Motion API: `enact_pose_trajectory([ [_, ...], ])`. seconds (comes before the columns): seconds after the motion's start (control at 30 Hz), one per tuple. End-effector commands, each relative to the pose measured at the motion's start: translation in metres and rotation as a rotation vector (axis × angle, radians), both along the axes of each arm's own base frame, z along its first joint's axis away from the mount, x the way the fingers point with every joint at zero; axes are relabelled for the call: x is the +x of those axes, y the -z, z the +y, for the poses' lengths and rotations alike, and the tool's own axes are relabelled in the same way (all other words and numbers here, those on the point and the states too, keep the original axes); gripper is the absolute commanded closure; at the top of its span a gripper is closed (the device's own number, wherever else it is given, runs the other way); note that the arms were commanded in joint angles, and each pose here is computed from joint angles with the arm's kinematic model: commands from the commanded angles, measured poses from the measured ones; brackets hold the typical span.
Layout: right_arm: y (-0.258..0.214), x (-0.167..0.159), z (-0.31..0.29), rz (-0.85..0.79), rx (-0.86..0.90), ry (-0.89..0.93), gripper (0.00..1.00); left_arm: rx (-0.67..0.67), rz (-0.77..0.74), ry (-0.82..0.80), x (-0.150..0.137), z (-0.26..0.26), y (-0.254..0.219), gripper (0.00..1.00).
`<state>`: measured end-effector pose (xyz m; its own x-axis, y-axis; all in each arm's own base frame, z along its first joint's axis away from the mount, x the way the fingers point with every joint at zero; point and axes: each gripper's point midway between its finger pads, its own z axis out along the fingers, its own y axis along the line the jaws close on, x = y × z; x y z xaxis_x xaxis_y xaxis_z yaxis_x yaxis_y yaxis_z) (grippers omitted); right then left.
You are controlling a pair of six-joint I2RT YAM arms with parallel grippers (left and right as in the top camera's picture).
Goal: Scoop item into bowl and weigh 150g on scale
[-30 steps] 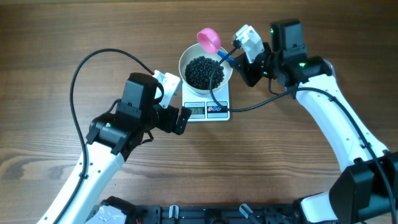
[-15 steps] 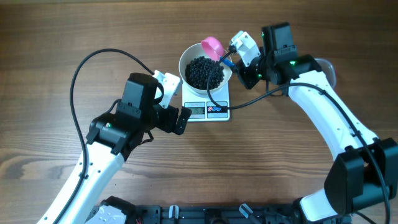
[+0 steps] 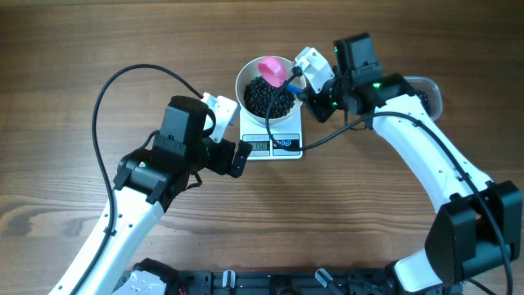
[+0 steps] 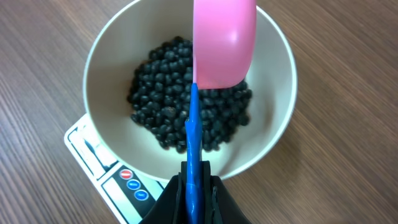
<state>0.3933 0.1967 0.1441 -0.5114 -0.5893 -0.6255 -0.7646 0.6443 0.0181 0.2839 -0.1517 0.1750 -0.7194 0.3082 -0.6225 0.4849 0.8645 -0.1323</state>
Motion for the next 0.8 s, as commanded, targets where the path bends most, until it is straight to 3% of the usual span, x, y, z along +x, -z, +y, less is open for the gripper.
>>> enact_pose_trajectory([
  [0.0,0.011,0.002,0.002,0.01,-0.023,-0.017,0.96,-0.009,0.008,0.016,-0.002,-0.004,0.002,0.0],
  [0.43,0.009,0.003,0.003,0.002,-0.017,-0.014,0.96,-0.009,0.008,0.016,-0.002,-0.004,0.002,0.0],
  [0.77,-0.041,0.018,0.008,-0.137,0.073,0.036,0.96,-0.009,0.008,0.016,-0.002,-0.004,0.002,0.0],
])
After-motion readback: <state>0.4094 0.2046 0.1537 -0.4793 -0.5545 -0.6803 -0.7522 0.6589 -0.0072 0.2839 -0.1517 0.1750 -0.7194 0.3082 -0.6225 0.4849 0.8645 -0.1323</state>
